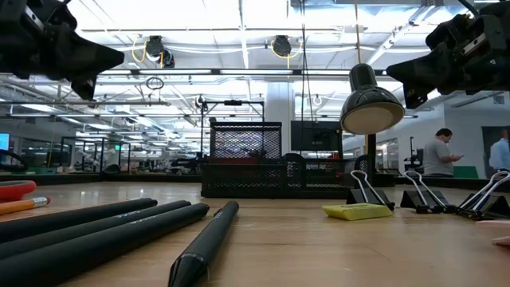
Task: Pick and place office supplies into organizer
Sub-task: Put the yellow pencil into the black desk organizer
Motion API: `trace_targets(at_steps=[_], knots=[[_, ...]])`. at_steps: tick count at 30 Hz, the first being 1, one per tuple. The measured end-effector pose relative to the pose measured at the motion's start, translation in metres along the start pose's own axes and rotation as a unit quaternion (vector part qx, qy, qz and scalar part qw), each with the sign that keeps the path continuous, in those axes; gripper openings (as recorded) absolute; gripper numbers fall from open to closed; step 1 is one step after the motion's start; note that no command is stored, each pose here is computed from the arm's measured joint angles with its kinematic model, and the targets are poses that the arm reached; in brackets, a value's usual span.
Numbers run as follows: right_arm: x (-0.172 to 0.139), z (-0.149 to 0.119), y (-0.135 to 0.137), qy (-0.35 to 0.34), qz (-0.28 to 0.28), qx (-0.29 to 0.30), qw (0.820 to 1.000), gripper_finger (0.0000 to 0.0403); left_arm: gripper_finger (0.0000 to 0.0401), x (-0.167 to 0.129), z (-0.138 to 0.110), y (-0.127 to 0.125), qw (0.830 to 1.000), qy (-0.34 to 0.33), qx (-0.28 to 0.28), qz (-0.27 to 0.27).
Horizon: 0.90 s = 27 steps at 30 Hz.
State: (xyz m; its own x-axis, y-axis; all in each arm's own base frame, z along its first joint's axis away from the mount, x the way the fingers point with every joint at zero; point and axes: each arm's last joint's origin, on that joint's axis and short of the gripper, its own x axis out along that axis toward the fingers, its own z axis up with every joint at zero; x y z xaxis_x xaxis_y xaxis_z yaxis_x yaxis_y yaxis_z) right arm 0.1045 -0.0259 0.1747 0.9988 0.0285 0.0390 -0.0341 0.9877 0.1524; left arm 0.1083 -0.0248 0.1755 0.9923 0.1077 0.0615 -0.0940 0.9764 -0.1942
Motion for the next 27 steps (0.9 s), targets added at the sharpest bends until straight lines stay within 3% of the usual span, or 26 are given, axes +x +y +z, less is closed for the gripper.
trace_targets(at_steps=[15, 27], knots=[[0.0, 0.0, 0.0, 0.0, 0.0, -0.041, 0.999, 0.0, 0.0021, 0.0001, 0.0001, 0.0001, 1.0, 0.0, -0.019, -0.001], [0.0, 0.0, -0.0001, 0.0, -0.002, -0.054, 0.999, 0.0, 0.0021, 0.0, -0.0023, 0.0002, 1.0, 0.012, 0.009, -0.002]])
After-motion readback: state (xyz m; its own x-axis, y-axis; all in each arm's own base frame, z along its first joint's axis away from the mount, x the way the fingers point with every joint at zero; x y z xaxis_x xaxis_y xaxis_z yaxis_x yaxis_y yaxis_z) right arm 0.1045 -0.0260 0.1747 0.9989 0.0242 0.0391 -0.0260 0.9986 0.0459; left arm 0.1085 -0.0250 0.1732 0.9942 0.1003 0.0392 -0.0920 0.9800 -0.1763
